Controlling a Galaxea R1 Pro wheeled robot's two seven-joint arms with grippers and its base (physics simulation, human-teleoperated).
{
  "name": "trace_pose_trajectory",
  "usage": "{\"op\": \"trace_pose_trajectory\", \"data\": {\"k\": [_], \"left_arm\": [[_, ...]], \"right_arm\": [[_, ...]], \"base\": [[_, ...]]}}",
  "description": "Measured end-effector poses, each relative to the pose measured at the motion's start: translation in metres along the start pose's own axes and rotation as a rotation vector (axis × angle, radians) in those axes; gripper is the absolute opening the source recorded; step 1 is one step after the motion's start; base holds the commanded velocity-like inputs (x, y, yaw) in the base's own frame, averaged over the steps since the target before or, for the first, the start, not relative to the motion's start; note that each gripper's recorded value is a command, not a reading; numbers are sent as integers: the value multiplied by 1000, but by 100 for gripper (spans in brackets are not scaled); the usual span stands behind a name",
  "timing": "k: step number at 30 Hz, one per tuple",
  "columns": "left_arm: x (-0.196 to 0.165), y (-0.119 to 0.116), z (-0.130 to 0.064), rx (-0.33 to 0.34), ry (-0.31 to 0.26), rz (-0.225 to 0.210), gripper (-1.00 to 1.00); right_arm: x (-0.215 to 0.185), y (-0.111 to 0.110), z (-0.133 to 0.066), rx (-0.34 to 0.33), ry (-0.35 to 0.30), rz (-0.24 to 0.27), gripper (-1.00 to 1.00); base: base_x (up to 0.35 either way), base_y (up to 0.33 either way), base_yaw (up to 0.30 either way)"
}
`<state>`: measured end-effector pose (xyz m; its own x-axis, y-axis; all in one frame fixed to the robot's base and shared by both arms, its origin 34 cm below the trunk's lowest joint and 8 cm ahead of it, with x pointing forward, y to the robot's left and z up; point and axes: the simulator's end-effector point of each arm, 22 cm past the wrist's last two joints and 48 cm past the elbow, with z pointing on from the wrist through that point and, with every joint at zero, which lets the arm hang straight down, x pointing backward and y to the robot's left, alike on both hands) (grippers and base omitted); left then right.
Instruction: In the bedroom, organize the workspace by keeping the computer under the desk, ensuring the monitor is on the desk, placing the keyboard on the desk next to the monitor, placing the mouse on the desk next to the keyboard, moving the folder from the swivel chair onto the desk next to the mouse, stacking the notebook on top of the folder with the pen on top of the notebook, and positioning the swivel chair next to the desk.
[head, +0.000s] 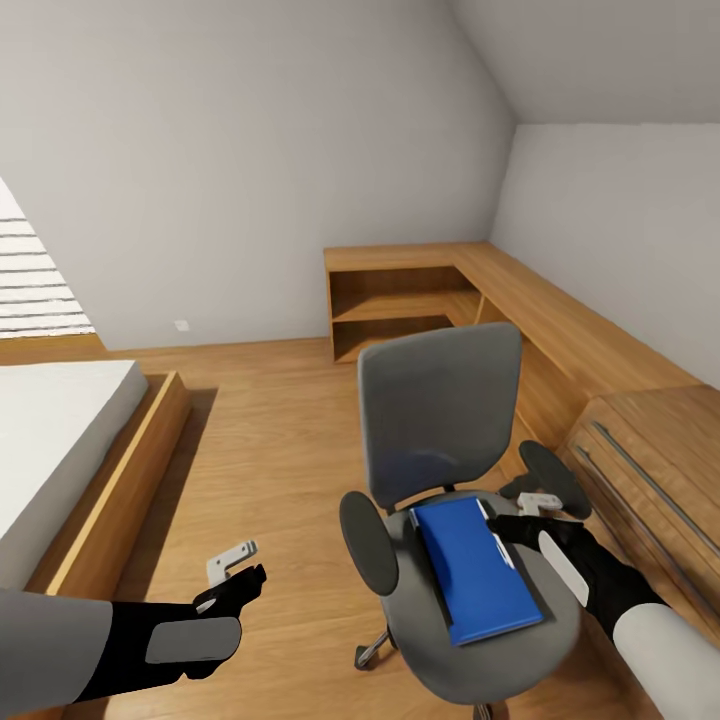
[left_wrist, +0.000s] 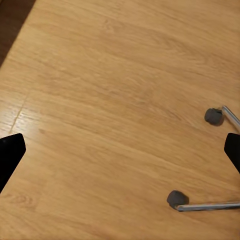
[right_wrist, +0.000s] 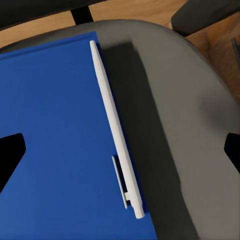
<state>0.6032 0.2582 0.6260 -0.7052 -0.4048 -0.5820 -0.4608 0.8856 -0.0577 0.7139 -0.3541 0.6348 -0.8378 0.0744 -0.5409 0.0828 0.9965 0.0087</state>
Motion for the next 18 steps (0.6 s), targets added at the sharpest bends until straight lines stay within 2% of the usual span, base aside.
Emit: {"op": "trace_pose_trajectory", "data": {"k": [18], "left_arm": [[17,4,25,-4,-4,1,100]], "right_arm": [[17,-1,25,0,2,3,100]], "base": [[0,0,0]]}}
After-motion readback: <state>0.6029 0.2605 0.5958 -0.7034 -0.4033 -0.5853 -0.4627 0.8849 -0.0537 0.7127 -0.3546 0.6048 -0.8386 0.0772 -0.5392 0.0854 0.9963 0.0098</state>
